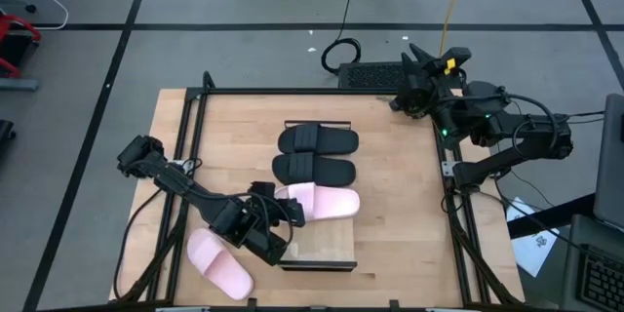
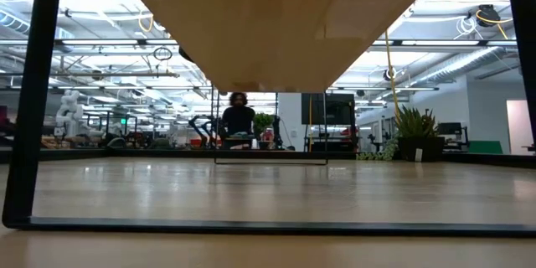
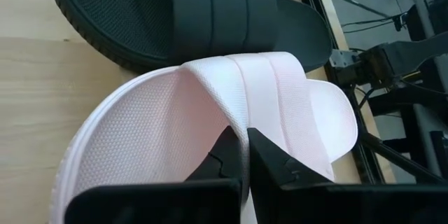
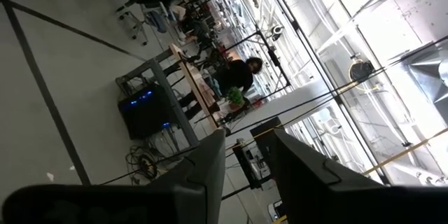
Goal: Pick and place slides into the shelf
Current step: Put the right pink slide on the shelf
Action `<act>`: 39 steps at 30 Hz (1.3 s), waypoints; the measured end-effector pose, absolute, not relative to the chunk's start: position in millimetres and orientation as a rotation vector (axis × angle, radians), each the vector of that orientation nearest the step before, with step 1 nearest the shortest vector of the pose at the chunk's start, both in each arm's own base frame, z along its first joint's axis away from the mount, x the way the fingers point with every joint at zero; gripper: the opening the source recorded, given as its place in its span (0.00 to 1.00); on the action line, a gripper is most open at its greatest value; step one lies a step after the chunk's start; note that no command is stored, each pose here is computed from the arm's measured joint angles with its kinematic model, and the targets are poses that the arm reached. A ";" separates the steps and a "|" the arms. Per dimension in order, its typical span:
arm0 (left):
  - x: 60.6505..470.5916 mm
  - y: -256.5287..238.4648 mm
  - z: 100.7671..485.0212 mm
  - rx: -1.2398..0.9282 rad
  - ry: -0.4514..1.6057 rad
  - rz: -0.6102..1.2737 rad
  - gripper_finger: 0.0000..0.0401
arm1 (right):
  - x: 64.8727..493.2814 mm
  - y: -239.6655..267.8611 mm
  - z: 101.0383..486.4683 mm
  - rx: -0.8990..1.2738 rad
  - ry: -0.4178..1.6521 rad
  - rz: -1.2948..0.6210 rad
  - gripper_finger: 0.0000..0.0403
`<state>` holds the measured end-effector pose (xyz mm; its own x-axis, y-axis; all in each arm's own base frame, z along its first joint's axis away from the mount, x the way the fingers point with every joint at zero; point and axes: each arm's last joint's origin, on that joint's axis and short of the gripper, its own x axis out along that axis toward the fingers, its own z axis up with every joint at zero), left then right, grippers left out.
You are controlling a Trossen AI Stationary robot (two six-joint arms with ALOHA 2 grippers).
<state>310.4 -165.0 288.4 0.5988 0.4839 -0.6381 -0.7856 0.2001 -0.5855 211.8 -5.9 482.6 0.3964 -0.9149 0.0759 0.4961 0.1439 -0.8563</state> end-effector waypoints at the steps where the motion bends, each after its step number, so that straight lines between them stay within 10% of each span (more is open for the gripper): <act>1: 310.6 -164.7 288.4 -1.028 0.349 0.912 0.00 | 211.8 -5.9 482.4 -0.955 0.540 -1.090 0.27; 39: 313.2 -161.2 286.6 -0.979 0.417 0.898 0.33 | 211.9 -5.8 481.8 -0.960 0.545 -1.086 0.27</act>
<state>313.2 -161.2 286.6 0.5840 0.4614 -0.6679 -0.8080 0.2515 -0.5328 211.9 -5.8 481.8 0.3976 -0.9146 0.0729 0.4878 0.1434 -0.8611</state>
